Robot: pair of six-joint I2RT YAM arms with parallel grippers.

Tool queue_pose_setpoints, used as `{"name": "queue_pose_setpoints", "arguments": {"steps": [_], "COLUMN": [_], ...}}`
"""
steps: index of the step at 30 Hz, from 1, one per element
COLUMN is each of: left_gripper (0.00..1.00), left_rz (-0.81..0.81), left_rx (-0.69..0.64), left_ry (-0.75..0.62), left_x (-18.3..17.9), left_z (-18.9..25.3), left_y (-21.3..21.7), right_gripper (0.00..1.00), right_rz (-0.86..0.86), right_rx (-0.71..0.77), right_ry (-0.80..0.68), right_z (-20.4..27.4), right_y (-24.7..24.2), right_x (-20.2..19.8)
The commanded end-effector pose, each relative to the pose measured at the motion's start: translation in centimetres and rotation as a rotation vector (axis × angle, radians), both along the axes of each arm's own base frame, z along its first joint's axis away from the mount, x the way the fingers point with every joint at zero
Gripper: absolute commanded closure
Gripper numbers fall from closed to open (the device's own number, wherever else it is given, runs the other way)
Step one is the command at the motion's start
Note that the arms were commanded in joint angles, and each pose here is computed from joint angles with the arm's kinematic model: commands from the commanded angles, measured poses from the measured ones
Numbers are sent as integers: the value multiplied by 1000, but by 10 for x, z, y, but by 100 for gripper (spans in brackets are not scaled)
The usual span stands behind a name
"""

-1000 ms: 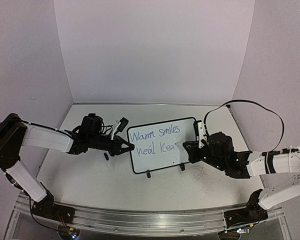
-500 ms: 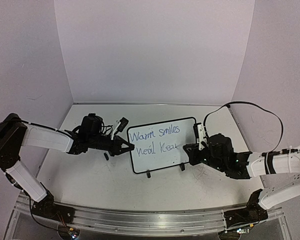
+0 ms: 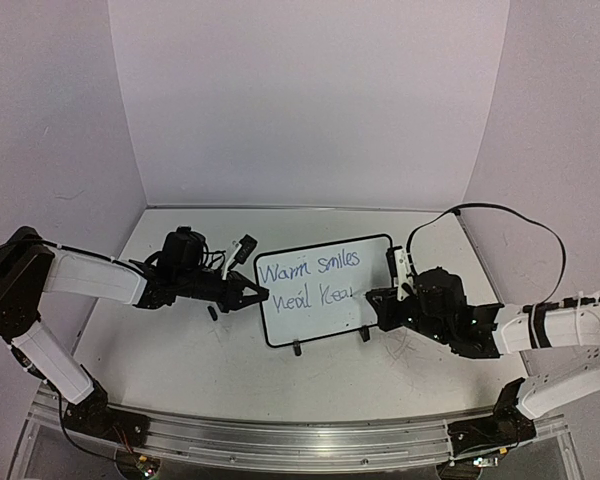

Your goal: Write a sentence on the whiteboard

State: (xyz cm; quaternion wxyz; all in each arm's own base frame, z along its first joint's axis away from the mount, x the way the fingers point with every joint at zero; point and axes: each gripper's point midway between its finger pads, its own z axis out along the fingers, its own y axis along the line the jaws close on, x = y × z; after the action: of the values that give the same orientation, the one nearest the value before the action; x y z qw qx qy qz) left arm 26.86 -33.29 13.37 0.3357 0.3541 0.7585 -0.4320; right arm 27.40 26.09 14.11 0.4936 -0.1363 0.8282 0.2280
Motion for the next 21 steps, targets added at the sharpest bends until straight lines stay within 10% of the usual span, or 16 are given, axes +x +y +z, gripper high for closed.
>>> {"name": "queue_pose_setpoints", "arguments": {"steps": [1,21], "left_gripper": [100,100], "left_rz": [122,121], "left_rx": [110,113], "left_ry": [-58,-52], "left_x": [25,24], "left_z": [-13,-15], "left_y": [16,17], "right_gripper": [100,100], "right_rz": [-43,-71], "right_rx": [61,100], "right_ry": [-69,-111], "right_z": [33,46], "right_y": [2,-14], "right_x": [13,7]}}
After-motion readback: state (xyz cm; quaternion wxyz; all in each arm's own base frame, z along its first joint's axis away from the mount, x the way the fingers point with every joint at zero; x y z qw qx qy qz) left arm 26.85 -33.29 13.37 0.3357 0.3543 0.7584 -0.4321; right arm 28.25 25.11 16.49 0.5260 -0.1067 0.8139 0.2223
